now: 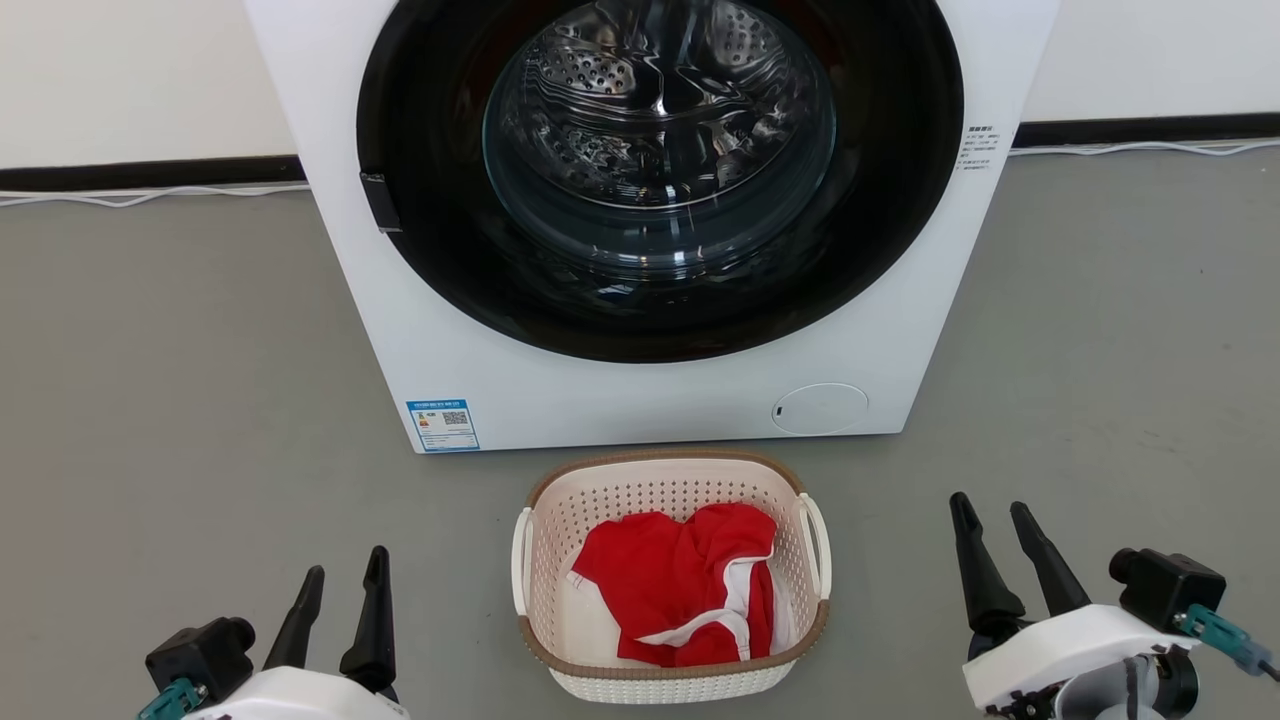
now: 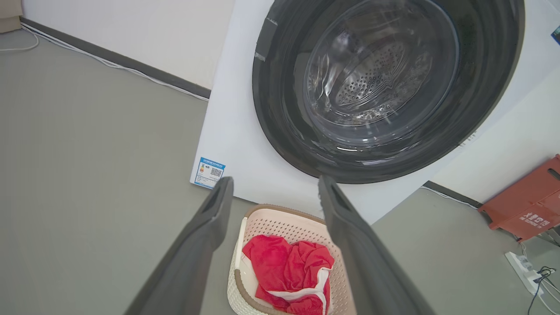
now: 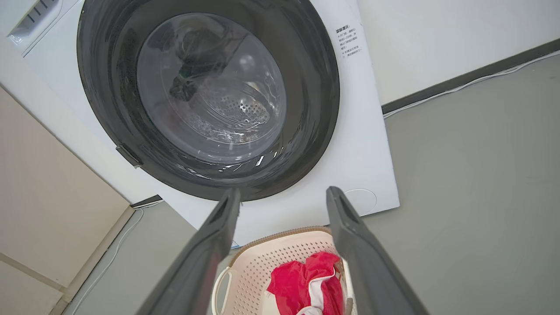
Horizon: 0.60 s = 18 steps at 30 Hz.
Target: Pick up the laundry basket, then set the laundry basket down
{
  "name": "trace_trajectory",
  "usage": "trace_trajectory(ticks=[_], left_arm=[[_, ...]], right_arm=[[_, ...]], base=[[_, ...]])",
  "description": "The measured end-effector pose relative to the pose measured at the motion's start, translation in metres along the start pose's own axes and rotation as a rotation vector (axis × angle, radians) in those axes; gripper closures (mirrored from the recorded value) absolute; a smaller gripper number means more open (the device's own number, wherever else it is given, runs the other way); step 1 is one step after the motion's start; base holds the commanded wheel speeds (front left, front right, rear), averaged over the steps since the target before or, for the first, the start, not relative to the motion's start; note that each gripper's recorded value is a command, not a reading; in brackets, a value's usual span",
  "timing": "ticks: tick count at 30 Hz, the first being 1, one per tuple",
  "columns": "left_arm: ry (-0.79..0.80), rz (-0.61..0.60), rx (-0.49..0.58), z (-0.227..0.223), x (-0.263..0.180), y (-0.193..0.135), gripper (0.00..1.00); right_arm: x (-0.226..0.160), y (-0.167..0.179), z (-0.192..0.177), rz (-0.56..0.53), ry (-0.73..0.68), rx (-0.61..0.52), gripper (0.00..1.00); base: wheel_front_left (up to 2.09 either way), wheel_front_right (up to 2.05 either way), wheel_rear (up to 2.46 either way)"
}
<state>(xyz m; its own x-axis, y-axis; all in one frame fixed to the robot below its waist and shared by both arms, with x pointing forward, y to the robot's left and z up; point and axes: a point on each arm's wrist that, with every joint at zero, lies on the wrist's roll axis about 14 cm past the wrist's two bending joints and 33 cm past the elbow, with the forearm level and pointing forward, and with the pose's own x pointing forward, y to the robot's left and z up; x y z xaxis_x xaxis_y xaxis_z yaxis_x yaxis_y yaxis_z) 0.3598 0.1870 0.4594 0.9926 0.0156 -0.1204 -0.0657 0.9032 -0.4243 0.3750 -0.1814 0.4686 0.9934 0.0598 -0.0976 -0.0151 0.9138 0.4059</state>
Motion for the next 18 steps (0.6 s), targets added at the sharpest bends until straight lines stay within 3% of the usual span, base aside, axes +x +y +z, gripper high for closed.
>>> trace_trajectory(ticks=[18], left_arm=[[-0.023, -0.041, 0.222, 0.0027, 0.0015, -0.0055, 0.0]], right_arm=[[0.0002, 0.004, -0.0058, 0.037, 0.006, -0.206, 0.0]], base=[[0.0, 0.0, 0.0]])
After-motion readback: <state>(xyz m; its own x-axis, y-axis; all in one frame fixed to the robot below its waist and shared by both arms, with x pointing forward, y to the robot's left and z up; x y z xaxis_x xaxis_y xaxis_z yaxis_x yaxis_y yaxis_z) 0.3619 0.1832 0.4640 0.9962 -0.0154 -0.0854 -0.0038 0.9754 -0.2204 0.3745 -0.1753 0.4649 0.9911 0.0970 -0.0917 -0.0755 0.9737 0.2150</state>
